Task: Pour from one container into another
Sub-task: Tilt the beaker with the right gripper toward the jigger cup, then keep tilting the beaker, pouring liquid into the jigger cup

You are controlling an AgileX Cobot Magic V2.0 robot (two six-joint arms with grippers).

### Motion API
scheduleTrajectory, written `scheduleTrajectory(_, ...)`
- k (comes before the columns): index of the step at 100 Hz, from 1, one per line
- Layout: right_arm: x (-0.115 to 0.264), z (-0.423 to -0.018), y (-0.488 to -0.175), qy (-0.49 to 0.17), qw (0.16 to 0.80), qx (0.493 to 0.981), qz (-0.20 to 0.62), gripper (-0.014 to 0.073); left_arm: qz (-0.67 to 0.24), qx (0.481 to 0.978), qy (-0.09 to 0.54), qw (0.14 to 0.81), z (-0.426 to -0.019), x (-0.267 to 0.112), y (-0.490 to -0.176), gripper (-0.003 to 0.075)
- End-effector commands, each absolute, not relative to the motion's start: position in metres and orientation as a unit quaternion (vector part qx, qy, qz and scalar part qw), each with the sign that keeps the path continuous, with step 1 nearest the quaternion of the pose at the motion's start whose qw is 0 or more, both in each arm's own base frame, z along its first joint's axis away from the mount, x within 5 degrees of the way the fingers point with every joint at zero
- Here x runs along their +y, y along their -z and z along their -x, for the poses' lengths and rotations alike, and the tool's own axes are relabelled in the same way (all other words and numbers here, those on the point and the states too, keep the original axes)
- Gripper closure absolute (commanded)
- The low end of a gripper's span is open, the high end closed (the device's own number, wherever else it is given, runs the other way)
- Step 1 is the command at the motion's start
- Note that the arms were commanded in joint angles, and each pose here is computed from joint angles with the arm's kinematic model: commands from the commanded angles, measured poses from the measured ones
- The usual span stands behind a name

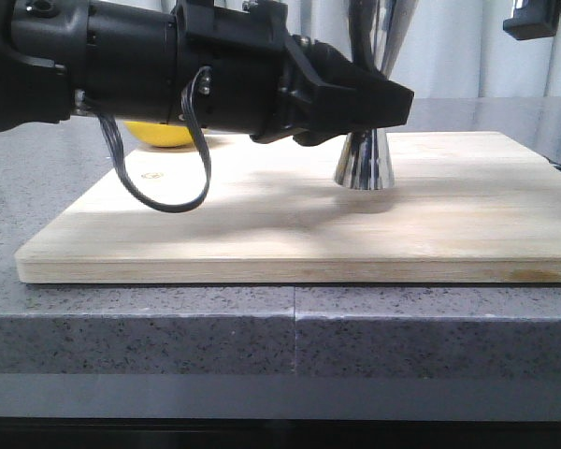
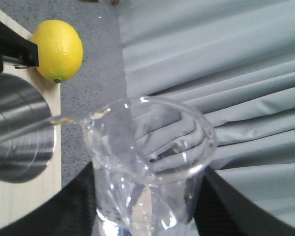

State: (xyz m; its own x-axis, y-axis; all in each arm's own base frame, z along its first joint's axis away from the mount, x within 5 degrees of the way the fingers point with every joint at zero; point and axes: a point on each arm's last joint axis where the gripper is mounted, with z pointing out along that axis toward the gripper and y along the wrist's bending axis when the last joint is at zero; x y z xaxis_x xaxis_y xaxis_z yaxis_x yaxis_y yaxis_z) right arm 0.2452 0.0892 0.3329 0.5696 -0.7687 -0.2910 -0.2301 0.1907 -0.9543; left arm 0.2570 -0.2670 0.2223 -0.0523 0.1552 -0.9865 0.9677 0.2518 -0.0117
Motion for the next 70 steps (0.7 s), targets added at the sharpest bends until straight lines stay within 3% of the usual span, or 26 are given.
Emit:
scheduleTrajectory(1,0.0898,-0.2392,-0.3559,0.219,0.681,0.383,0.584,0.0248,-0.445,0.559,0.432,0.550,-0.2530,-0.2667,-0.2571,0.0741)
scheduleTrajectory(70,0.0899,-0.2392,-0.3557,0.231,0.677,0.372,0.592,0.0248,-0.445,0.558,0.434,0.550,-0.2527,-0.2668,-0.2574,0.0741)
